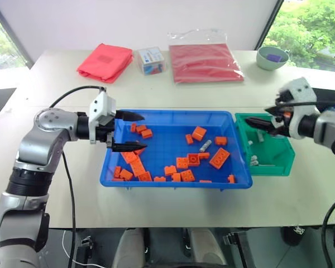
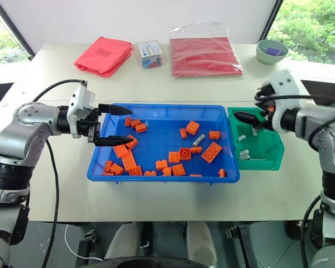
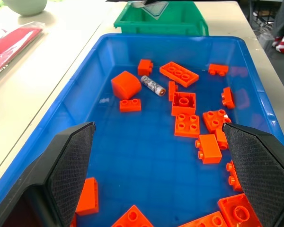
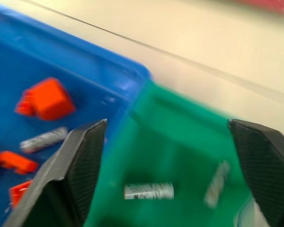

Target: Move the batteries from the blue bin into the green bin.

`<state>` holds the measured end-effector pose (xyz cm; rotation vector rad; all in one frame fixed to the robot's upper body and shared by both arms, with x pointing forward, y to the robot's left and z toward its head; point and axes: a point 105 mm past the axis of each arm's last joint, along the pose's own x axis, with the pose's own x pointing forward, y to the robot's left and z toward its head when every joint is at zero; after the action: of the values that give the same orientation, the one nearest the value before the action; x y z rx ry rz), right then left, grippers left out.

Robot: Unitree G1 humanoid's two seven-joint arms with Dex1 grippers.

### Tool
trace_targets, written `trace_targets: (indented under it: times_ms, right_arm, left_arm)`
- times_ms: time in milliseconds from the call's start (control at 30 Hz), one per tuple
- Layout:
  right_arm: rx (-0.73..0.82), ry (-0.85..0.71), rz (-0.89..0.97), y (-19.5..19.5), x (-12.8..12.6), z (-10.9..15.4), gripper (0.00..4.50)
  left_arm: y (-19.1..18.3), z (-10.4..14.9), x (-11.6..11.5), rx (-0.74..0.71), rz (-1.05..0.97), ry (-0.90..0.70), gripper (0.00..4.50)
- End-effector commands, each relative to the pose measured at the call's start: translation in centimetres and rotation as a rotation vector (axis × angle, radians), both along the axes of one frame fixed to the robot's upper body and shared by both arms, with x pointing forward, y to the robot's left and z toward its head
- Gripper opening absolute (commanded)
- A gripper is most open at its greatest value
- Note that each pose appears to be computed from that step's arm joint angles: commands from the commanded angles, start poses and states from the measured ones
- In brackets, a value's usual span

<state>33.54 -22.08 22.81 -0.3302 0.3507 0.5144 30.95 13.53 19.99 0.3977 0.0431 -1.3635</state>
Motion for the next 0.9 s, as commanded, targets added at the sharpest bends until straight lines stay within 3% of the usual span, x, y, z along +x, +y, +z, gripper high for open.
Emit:
trace_targets:
  times_ms: [33,67,300,533,900]
  right_arm:
    - [-0.123,-0.008,0.146,2.9,0.7,-0.8,4.16]
    - [-0.140,0.009,0.166,3.6,1.0,-1.6,4.34]
    - [-0.225,0.137,0.225,5.6,1.5,-6.9,4.34]
    - [-0.160,0.220,0.251,7.0,0.9,-8.5,4.34]
    - [-0.183,0.286,0.238,6.4,0.1,-10.9,4.34]
  left_arm:
    - [-0.3,1.0,0.0,0.001,-0.010,-0.052,4.50]
    - [-0.3,1.1,-0.1,-0.001,-0.010,-0.054,4.50]
    - [0.4,1.1,-0.7,-0.001,0.024,-0.056,4.50]
    - [0.8,0.8,-1.0,-0.002,0.057,-0.054,4.50]
    - [0.7,0.9,-0.9,-0.010,0.060,-0.058,4.50]
